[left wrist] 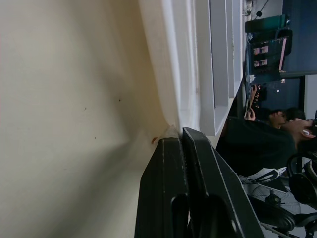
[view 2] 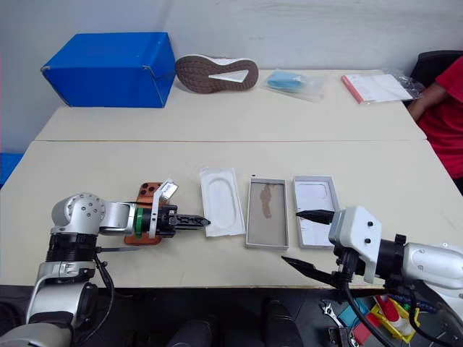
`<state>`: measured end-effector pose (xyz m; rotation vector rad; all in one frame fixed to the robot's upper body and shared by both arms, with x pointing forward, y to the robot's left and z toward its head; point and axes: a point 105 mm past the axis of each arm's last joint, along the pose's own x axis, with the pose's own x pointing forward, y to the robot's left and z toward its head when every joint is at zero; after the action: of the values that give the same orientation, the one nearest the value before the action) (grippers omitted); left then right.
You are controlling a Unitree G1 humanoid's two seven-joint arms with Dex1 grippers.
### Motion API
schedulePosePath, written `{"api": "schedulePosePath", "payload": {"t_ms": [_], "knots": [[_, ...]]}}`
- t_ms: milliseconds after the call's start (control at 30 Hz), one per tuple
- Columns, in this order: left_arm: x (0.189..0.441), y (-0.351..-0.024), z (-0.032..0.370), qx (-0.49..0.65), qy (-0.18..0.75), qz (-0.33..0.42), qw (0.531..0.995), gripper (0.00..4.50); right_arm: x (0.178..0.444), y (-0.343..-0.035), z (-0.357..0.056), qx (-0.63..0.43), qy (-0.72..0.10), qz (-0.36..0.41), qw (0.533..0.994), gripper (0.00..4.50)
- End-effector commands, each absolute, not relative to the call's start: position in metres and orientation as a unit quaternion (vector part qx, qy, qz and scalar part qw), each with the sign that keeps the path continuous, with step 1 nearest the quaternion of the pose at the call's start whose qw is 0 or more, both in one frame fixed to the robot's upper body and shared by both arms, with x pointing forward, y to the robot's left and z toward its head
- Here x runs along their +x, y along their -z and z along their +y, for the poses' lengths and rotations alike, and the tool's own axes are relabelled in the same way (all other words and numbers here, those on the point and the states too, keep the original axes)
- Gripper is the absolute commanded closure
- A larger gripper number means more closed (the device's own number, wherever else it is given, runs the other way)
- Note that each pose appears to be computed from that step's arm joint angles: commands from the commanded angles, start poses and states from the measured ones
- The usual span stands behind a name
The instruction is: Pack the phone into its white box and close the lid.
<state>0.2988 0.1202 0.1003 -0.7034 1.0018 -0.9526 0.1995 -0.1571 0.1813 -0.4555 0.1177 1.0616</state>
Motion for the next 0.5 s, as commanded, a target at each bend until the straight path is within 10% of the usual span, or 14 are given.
{"api": "schedulePosePath", "payload": {"t_ms": [33, 500], "knots": [[0.302, -0.100, 0.123, -0.330, 0.422, 0.449, 0.715, 4.45, 0.196, -0.190, -0.155, -0.226, -0.501, 0.034, 0.835, 0.00], [0.287, -0.157, 0.164, -0.302, 0.485, 0.420, 0.705, 4.45, 0.223, -0.141, -0.135, -0.285, -0.524, 0.105, 0.796, 0.00]]}}
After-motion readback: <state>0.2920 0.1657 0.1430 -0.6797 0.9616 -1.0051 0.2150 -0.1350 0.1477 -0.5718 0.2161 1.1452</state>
